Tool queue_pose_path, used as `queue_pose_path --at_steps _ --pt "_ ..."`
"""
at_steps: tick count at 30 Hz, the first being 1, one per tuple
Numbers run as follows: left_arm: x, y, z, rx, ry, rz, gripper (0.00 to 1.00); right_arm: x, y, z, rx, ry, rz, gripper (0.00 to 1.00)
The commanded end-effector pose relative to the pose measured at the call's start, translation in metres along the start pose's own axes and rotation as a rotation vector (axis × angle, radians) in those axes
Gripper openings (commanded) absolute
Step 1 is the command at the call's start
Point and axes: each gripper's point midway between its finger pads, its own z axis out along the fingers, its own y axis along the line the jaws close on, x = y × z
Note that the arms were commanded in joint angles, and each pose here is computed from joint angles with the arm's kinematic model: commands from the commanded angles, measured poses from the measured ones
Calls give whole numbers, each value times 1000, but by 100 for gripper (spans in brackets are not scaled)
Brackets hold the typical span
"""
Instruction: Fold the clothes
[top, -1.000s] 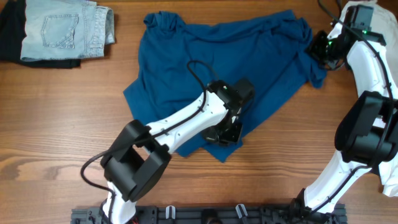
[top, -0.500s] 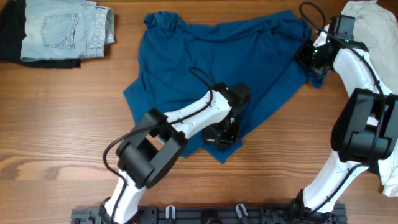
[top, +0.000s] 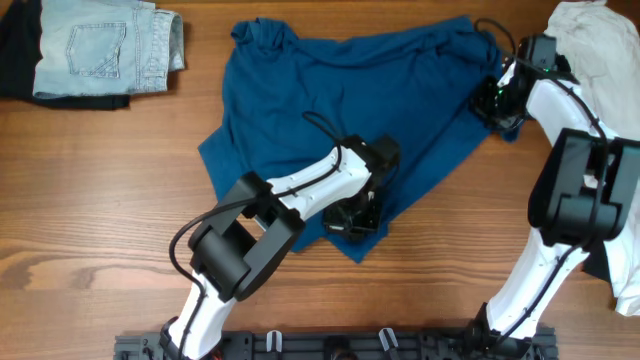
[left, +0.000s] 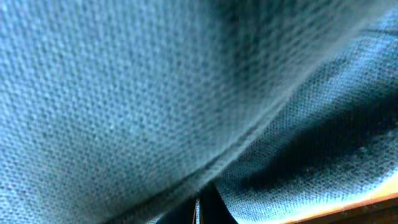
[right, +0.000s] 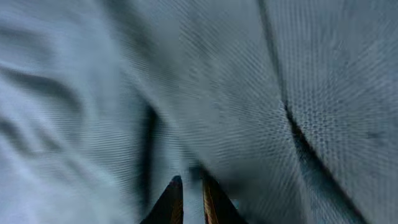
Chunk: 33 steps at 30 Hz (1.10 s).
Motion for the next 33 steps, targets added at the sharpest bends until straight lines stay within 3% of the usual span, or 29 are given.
queue_pose_path --at_steps 1,5,10,16,28,33 --pt "25 21 26 -52 96 -70 4 9 -23 15 103 21 38 12" --pt "38 29 35 -61 143 -87 4 16 -47 20 216 36 57 12" --pt "44 37 32 -82 177 -114 4 28 -61 16 292 69 93 4" --pt "55 74 18 -201 229 -202 4 55 -70 7 345 173 153 4" --pt "40 165 -23 -309 199 -472 4 104 -94 -42 556 325 299 4" --pt "25 196 -38 -245 137 -583 4 117 -92 -50 581 372 297 4"
